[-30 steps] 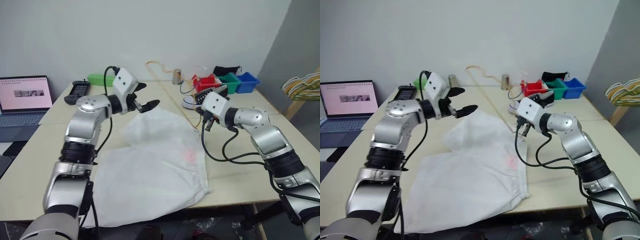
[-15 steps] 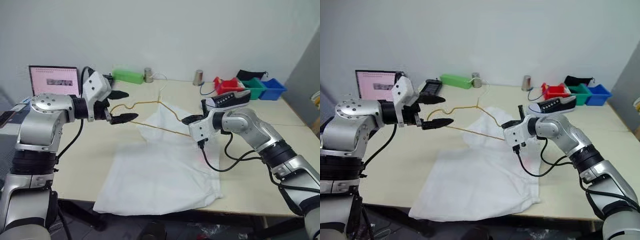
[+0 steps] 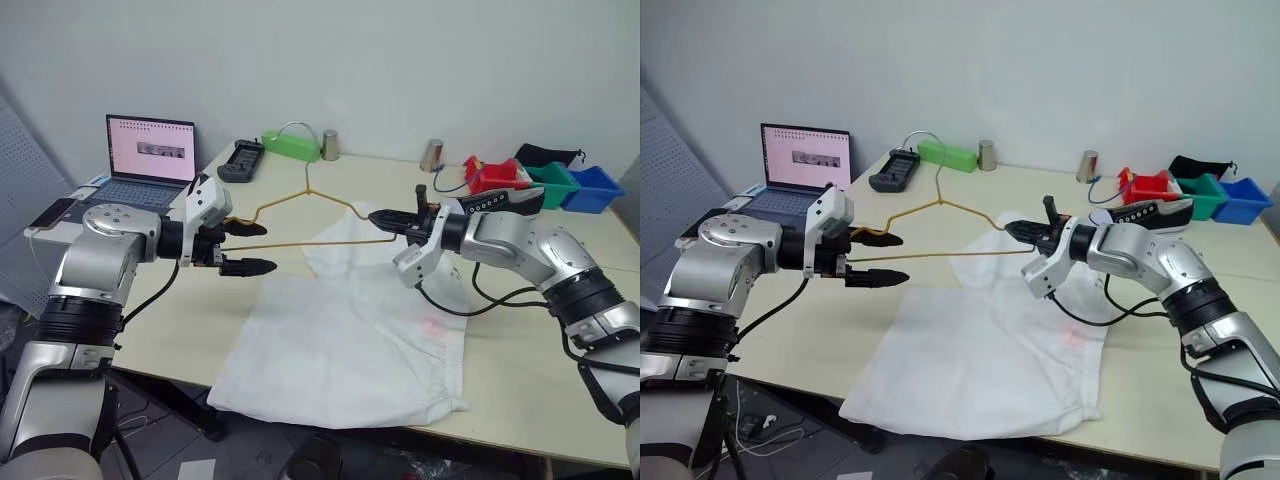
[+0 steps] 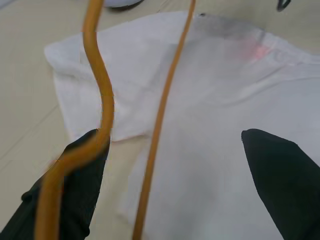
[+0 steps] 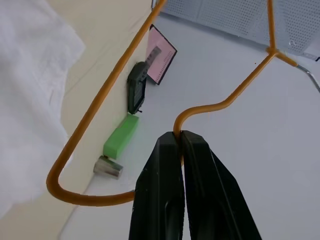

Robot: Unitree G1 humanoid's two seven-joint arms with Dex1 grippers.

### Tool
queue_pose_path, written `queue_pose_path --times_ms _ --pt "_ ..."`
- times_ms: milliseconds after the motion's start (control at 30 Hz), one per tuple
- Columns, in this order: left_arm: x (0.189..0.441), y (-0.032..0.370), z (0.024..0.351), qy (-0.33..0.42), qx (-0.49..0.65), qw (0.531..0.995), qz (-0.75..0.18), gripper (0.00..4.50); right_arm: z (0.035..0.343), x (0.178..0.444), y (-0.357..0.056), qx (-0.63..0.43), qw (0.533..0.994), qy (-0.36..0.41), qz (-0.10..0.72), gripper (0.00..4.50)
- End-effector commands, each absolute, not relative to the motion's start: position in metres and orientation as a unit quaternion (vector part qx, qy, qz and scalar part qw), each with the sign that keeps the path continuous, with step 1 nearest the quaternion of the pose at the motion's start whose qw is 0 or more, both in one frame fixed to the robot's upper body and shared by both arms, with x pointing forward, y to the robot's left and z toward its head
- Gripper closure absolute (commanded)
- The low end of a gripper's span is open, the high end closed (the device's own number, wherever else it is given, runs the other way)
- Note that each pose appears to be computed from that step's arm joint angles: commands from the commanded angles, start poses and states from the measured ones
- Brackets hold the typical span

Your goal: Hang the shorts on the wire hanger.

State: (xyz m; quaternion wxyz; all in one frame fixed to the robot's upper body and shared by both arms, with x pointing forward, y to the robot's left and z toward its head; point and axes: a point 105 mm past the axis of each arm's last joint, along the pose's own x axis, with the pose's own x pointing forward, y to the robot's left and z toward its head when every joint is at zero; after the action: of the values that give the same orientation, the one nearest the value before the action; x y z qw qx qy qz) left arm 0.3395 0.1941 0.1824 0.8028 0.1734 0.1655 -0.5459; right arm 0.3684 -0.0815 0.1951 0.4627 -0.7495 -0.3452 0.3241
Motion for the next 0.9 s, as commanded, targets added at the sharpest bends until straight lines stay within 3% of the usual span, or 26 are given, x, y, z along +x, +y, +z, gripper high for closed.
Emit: queue_pose_path --times_ms 33,333,367,700,900 --pt "0.3384 0.1939 0.1872 0.167 0.193 0.794 -0.551 0.19 0.2154 0.3706 -0.0872 -0.754 0.466 -0.369 0.28 4.48" --pt "0.3456 0.1903 0.1902 0.159 0.203 0.798 -0.544 1.87 0.2099 0.3725 -0.0866 -0.758 0.458 -0.37 0.281 4.5" --pt "0.3456 0.1906 0.1902 0.159 0.205 0.798 -0.543 2.24 0.2093 0.3725 -0.0868 -0.758 0.458 -0.37 0.281 4.5" --pt "0.3425 0.1899 0.187 0.163 0.21 0.792 -0.55 4.36 0.2102 0.3733 -0.0849 -0.757 0.457 -0.373 0.281 4.5" --pt "0.3456 0.189 0.1862 0.159 0.218 0.794 -0.545 4.44 0.2122 0.3742 -0.0863 -0.757 0.461 -0.37 0.278 4.5"
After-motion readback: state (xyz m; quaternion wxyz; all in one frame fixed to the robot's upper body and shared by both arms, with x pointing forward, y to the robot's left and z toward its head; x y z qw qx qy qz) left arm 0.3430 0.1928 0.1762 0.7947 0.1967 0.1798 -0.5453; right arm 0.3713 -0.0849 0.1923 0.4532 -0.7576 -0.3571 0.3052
